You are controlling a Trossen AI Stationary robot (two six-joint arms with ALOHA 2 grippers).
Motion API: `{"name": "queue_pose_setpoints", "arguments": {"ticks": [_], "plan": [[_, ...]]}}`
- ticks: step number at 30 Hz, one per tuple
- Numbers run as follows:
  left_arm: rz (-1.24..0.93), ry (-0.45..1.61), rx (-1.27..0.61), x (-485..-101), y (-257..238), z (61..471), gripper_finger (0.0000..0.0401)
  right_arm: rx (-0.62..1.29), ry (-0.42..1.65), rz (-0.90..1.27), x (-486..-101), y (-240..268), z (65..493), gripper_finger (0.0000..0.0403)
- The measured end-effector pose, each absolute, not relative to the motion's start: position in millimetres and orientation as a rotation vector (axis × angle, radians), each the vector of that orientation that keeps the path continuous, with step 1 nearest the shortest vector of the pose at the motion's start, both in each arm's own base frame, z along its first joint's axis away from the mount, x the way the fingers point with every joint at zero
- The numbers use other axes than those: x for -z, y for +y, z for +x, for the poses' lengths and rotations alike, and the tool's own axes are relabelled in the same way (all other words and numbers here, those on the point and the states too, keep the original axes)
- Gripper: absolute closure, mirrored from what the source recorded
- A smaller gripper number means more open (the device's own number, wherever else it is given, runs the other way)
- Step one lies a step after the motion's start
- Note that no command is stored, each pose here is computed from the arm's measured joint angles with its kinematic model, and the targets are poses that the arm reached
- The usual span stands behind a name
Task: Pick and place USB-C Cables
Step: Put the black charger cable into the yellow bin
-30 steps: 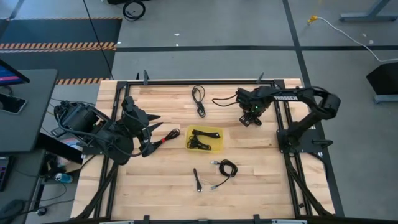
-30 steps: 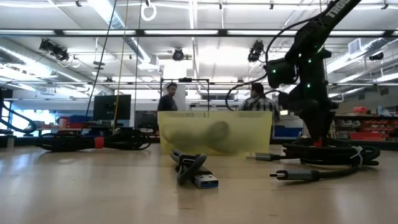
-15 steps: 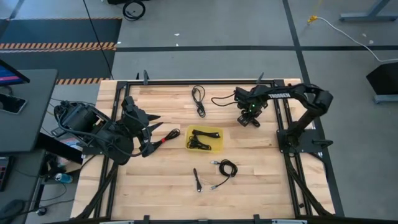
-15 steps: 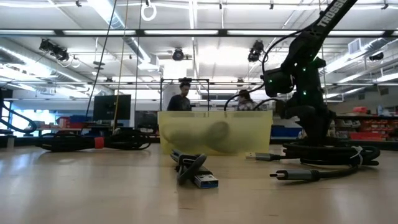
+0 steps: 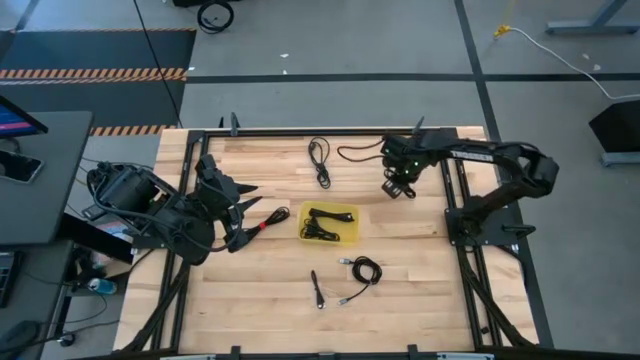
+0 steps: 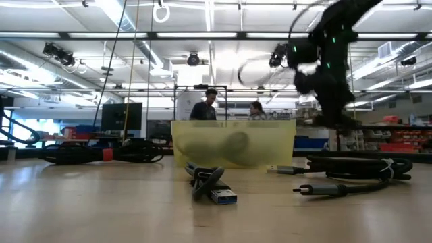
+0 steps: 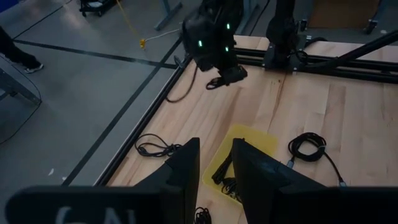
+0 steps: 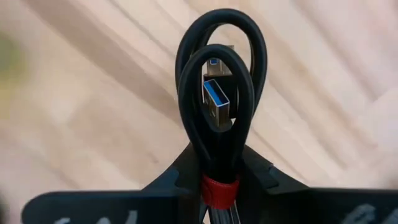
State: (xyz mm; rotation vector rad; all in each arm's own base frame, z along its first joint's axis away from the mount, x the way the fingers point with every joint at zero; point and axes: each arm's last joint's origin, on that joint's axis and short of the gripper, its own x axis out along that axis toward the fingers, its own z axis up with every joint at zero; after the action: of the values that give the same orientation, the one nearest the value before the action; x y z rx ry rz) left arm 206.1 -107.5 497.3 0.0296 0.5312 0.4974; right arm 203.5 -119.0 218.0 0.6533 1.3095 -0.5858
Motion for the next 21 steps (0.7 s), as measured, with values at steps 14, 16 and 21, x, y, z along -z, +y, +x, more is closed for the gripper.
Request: {"name": "queue_pose_setpoints", "arguments": {"ticks": [14, 16, 21], "plan": [[0.03, 0.531, -0.497, -497, -108, 206, 0.0299, 0.176, 1.013, 0.399, -320, -95, 284, 0.0339], [0.03, 0.531, -0.497, -497, -108, 206, 0.0299, 0.128, 1.029, 0.378, -316, -92, 297, 0.0339], [0.03, 0.531, -0.497, -497, -108, 206, 0.0299, 0.046, 1.117, 0.339, -290, -83, 326, 0.0339]]}}
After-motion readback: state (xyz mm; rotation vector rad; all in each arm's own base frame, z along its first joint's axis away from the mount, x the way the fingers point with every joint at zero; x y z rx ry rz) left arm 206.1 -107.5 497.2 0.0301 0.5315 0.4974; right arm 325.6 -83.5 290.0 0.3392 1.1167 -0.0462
